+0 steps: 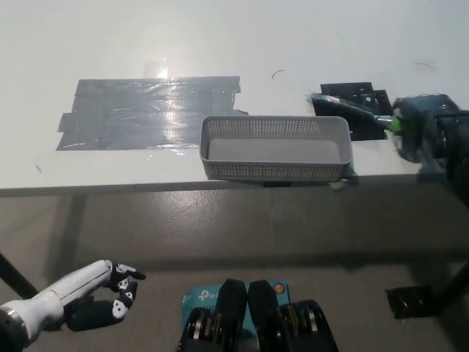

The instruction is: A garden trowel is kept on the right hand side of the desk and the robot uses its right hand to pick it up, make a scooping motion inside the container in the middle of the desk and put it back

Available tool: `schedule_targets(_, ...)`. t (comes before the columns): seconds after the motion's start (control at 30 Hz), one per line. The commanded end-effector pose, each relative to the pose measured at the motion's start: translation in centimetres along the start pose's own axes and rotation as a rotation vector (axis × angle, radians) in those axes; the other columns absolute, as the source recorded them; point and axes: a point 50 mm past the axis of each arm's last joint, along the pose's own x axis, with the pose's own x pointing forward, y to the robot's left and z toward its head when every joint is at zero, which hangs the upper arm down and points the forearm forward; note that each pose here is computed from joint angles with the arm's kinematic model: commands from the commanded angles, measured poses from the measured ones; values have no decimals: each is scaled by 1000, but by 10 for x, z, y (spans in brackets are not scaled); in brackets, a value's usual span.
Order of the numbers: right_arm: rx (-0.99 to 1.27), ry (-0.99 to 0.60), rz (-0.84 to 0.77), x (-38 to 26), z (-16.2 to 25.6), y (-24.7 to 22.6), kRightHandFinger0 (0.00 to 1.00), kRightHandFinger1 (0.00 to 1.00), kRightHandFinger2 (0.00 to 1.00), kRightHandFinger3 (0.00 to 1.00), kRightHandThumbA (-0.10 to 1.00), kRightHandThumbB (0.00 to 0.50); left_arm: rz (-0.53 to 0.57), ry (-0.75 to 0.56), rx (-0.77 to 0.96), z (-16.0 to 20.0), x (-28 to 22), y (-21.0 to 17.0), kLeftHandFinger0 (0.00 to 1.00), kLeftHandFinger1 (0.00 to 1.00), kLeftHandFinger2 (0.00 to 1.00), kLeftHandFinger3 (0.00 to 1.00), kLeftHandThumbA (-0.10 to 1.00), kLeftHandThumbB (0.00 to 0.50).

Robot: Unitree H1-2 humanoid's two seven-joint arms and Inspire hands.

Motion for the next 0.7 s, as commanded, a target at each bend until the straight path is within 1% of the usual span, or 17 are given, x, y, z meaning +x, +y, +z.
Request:
schedule_targets(0.0, -51, 114, 43, -5, -29, -24, 1000, 1000, 1000, 1000, 394, 293, 15, -8, 17, 7, -3, 12, 907, 808, 821, 1000, 1000, 251)
schedule_targets(0.03, -56, 125, 45, -2, -31, -17, 1000, 1000, 1000, 1000, 415, 293, 9, -14, 12, 9, -3, 11, 971, 823, 821, 1000, 1000, 267)
schedule_targets(0.07, -57, 127, 49, -2, -30, -16, 1000, 1000, 1000, 1000, 424, 294, 7, -15, 10, 9, -3, 11, 984, 825, 820, 1000, 1000, 273)
schedule_targets(0.1, -59, 140, 63, -1, -27, -14, 1000, 1000, 1000, 1000, 435, 289, 1, -16, 15, 9, -3, 11, 982, 820, 820, 1000, 1000, 270)
schedule_targets(0.13, -57, 140, 67, 0, -25, -13, 1000, 1000, 1000, 1000, 448, 284, 0, -18, 13, 10, -3, 11, 976, 818, 823, 1000, 1000, 279)
schedule_targets(0.2, -21, 129, 69, -1, -21, -11, 1000, 1000, 1000, 1000, 440, 283, -2, -21, 5, 9, -3, 11, 961, 813, 827, 1000, 1000, 276)
schedule_targets(0.27, 21, 120, 79, 0, -17, -7, 1000, 1000, 1000, 1000, 427, 294, -9, -23, -3, 9, -3, 11, 947, 812, 834, 1000, 1000, 269)
schedule_targets(0.33, 6, 106, 77, 0, -15, -8, 1000, 1000, 1000, 1000, 433, 298, -3, -27, -7, 11, -1, 12, 946, 810, 838, 1000, 1000, 274)
schedule_targets(0.37, -17, 101, 94, 0, -5, -3, 1000, 1000, 1000, 1000, 527, 314, -8, -30, -2, 12, -2, 12, 940, 799, 833, 1000, 1000, 261)
schedule_targets(0.4, -24, 80, 100, 1, -1, -1, 1000, 1000, 1000, 1000, 520, 311, -10, -31, -2, 12, -2, 11, 946, 804, 835, 1000, 1000, 258)
schedule_targets(0.43, -4, 59, 101, 0, 4, 2, 1000, 1000, 1000, 1000, 482, 318, -12, -29, 1, 12, -1, 11, 942, 802, 837, 1000, 1000, 264)
schedule_targets(0.5, -5, 35, 92, 0, 11, 2, 1000, 1000, 1000, 1000, 477, 315, -7, -29, 5, 13, -2, 12, 937, 804, 849, 1000, 1000, 266)
schedule_targets(0.53, -35, 21, 94, 0, 16, 0, 1000, 1000, 1000, 1000, 506, 296, -9, -32, 5, 13, -2, 13, 941, 808, 858, 1000, 1000, 265)
schedule_targets(0.57, -29, 5, 87, -1, 20, -1, 1000, 1000, 1000, 1000, 485, 278, -8, -33, 4, 13, -2, 13, 948, 808, 859, 1000, 1000, 271)
schedule_targets(0.6, -17, -3, 79, -1, 22, -3, 990, 1000, 1000, 1000, 468, 276, -11, -35, 3, 13, -2, 14, 953, 812, 865, 1000, 1000, 253)
schedule_targets(0.63, -25, -10, 66, -2, 24, -4, 811, 1000, 1000, 1000, 461, 275, -12, -38, 3, 14, -2, 14, 955, 815, 869, 1000, 1000, 258)
schedule_targets(0.67, -21, -21, 53, -3, 23, -5, 639, 1000, 1000, 1000, 427, 260, -17, -43, 3, 15, -1, 14, 953, 815, 872, 1000, 1000, 260)
